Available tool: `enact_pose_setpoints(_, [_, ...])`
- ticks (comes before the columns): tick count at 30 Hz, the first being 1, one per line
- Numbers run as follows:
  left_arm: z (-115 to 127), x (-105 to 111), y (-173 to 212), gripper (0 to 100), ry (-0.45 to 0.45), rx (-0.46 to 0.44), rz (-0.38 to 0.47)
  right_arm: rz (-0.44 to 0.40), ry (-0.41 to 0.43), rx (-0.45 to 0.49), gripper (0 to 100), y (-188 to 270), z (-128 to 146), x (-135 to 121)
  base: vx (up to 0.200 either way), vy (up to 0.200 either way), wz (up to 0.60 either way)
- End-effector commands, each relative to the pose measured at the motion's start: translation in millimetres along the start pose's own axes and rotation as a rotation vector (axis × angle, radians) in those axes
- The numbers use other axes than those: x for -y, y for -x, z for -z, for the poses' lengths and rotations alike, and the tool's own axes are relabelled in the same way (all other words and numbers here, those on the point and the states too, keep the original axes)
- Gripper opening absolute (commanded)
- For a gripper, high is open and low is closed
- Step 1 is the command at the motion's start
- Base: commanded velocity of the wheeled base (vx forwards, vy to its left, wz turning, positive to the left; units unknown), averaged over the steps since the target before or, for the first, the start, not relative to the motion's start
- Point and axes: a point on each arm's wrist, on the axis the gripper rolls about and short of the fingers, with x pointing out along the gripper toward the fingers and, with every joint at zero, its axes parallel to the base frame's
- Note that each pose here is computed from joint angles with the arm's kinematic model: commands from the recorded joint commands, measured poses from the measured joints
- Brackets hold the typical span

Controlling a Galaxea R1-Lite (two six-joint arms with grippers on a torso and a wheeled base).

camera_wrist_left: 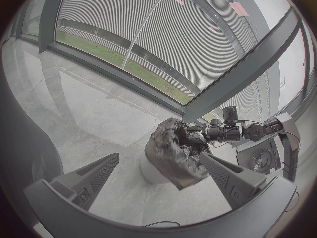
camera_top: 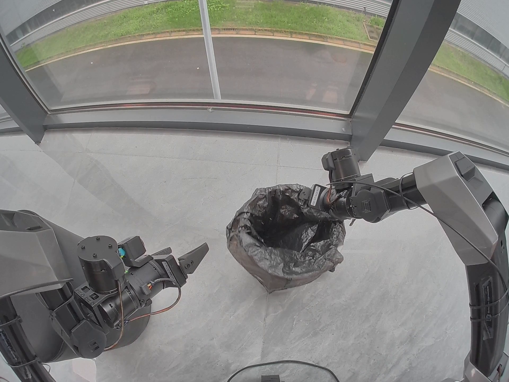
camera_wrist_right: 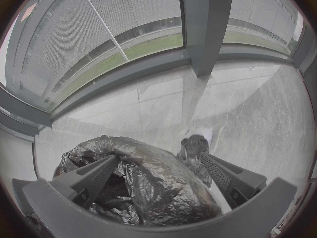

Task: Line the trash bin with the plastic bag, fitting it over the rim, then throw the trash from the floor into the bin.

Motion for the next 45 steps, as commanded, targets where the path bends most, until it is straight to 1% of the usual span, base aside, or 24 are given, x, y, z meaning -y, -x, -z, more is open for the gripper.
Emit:
enact_pose_setpoints(1, [2, -2, -2, 100, 0.002, -0.007, -0.006, -0.043, 0.006, -0.051, 100, 32, 18, -22, 0.000, 0.000, 0.00])
enact_pose_setpoints(6, [2, -2, -1, 100, 0.002, -0.008, -0.008, -0.050, 0.001, -0.096, 100, 44, 38, -31, 0.000, 0.000, 0.00])
enact_pose_setpoints(11, [2, -2, -1, 100, 0.003, -0.009, -0.008, -0.044, 0.001, -0.108, 100, 44, 42, -30, 0.000, 0.000, 0.00])
enact_pose_setpoints(15, [3, -2, -1, 100, 0.003, -0.011, -0.009, -0.020, 0.005, -0.135, 100, 43, 53, -26, 0.000, 0.000, 0.00])
enact_pose_setpoints(22, [3, -2, -1, 100, 0.002, -0.011, -0.008, 0.008, -0.009, -0.165, 100, 44, 63, -19, 0.000, 0.000, 0.00])
enact_pose_setpoints(25, [3, -2, -1, 100, 0.002, -0.013, -0.008, 0.006, -0.029, -0.144, 100, 50, 51, -15, 0.000, 0.000, 0.00])
enact_pose_setpoints(26, [3, -2, -1, 100, 0.002, -0.013, -0.008, 0.006, -0.029, -0.144, 100, 50, 51, -15, 0.000, 0.000, 0.00])
enact_pose_setpoints(27, [4, -2, -2, 100, 0.003, -0.016, -0.010, 0.009, -0.061, -0.122, 100, 54, 40, -10, 0.000, 0.000, 0.00])
enact_pose_setpoints(29, [4, -2, -2, 100, 0.003, -0.016, -0.010, 0.010, -0.120, -0.097, 100, 60, 28, -6, 0.000, 0.000, 0.00])
enact_pose_setpoints(32, [4, -2, -2, 100, 0.003, -0.014, -0.009, 0.023, -0.163, -0.077, 100, 61, 15, 6, 0.000, 0.000, 0.00])
enact_pose_setpoints(37, [2, -2, -2, 100, 0.002, -0.001, -0.018, 0.052, -0.184, -0.068, 100, 51, 10, 18, 0.000, 0.000, 0.00])
enact_pose_setpoints(42, [2, -2, -1, 100, 0.002, 0.003, -0.019, 0.056, -0.201, -0.029, 100, 19, 12, 31, 0.000, 0.000, 0.00])
enact_pose_setpoints(45, [2, -2, -1, 100, 0.002, 0.000, -0.021, 0.060, -0.180, -0.007, 100, 1, 8, 35, 0.000, 0.000, 0.00])
